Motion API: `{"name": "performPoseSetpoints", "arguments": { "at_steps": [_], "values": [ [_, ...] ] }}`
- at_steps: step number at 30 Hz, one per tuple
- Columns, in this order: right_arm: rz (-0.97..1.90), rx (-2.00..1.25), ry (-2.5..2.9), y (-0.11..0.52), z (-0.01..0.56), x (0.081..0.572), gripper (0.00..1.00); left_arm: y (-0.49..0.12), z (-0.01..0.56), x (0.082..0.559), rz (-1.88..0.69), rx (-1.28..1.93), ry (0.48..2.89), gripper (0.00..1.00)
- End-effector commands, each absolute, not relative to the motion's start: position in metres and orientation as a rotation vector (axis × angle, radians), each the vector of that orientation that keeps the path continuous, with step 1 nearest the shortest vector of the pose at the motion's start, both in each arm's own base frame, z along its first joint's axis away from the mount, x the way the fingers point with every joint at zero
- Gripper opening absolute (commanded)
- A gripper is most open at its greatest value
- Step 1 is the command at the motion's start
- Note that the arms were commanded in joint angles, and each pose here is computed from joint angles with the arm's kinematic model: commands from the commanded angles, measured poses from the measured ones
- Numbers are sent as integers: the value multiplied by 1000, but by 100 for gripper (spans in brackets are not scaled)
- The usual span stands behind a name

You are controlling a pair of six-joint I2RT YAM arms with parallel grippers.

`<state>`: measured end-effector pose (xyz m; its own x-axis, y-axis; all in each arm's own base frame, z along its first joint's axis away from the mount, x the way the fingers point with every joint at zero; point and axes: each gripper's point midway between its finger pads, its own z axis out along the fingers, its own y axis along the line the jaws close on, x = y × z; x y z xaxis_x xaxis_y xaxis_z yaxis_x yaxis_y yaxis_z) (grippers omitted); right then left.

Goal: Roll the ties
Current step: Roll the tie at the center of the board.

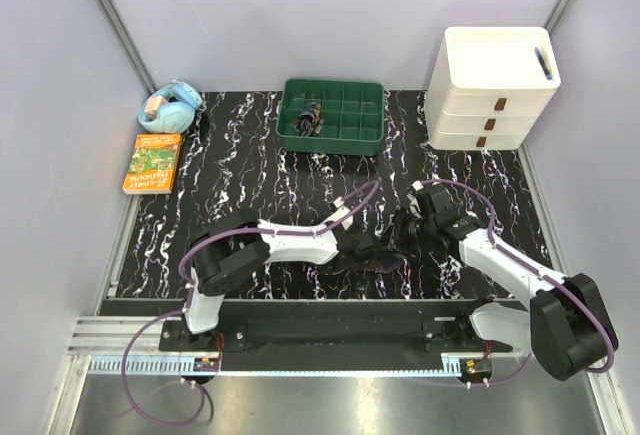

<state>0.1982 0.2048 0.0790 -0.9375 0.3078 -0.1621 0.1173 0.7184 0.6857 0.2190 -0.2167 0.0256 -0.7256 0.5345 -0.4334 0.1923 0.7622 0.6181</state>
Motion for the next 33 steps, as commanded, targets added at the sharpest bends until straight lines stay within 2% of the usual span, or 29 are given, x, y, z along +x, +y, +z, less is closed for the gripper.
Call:
{"name": "performPoseSetpoints", "arguments": {
  "at_steps": [1,5,10,22,25,26,33],
  "values": [
    [1041,316,2594,206,99,211,26,-244,14,208,489,466,2459,40],
    [1040,315,2598,206,98,210,26,-248,21,208,432,447,2466,43],
    [1043,316,2590,205,101,212,26,-254,32,208,361,433,2463,57],
    [1047,312,2583,207,105,215,26,-257,45,207,305,419,2460,63],
    [1046,311,2584,208,105,216,25,-260,52,209,278,414,2452,68],
    [1048,309,2580,208,107,217,25,-261,55,209,273,419,2450,74],
    [1049,308,2576,210,109,220,25,-266,68,211,233,412,2439,79]
  ]
}}
